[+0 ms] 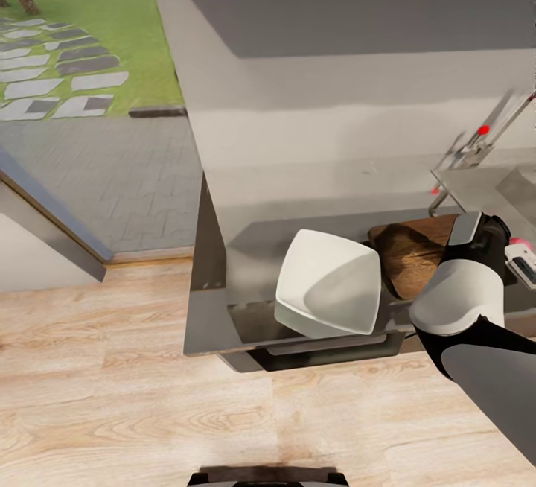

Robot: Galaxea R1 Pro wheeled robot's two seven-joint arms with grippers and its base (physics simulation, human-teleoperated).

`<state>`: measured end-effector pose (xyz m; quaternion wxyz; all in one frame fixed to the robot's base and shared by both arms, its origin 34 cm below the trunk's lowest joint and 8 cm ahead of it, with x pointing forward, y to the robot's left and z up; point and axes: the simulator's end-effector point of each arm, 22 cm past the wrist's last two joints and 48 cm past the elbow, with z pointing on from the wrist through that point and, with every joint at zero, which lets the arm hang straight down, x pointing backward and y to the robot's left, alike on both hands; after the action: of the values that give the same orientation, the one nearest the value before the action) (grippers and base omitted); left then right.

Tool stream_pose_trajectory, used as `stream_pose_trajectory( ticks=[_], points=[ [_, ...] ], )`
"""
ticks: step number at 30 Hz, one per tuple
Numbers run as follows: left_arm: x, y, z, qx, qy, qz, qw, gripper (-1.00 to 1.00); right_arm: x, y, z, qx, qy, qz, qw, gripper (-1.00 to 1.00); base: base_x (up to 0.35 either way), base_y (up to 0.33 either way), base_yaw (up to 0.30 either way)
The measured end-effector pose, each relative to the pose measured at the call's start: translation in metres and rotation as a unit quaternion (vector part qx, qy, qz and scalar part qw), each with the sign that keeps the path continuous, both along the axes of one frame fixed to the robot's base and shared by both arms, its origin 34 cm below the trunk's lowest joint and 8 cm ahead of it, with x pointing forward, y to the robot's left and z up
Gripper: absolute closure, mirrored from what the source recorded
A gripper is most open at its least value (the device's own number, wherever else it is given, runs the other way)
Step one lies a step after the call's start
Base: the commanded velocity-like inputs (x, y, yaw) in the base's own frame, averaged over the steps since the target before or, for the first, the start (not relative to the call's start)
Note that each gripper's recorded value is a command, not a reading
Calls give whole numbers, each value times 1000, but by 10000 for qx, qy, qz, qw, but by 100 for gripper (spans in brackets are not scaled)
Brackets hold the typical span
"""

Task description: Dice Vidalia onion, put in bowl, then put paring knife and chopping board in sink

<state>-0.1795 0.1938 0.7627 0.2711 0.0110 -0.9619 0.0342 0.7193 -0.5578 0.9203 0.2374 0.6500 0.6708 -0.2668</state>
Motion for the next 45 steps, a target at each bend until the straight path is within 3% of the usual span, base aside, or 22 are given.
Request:
stream_pose_trajectory(
  ticks=[21, 22, 45],
  points=[
    [4, 0, -4, 0, -62, 0, 10000, -100, -2, 0, 6, -81, 25, 26, 10000, 100, 0, 0, 0],
    [4, 0, -4, 0, -62, 0, 10000, -100, -2, 0, 6, -79, 24, 25, 10000, -100, 0, 0, 0],
    [4, 0, -4, 0, -62, 0, 10000, -100, -2, 0, 7, -89, 33, 22, 10000, -100, 0, 0, 0]
  ],
)
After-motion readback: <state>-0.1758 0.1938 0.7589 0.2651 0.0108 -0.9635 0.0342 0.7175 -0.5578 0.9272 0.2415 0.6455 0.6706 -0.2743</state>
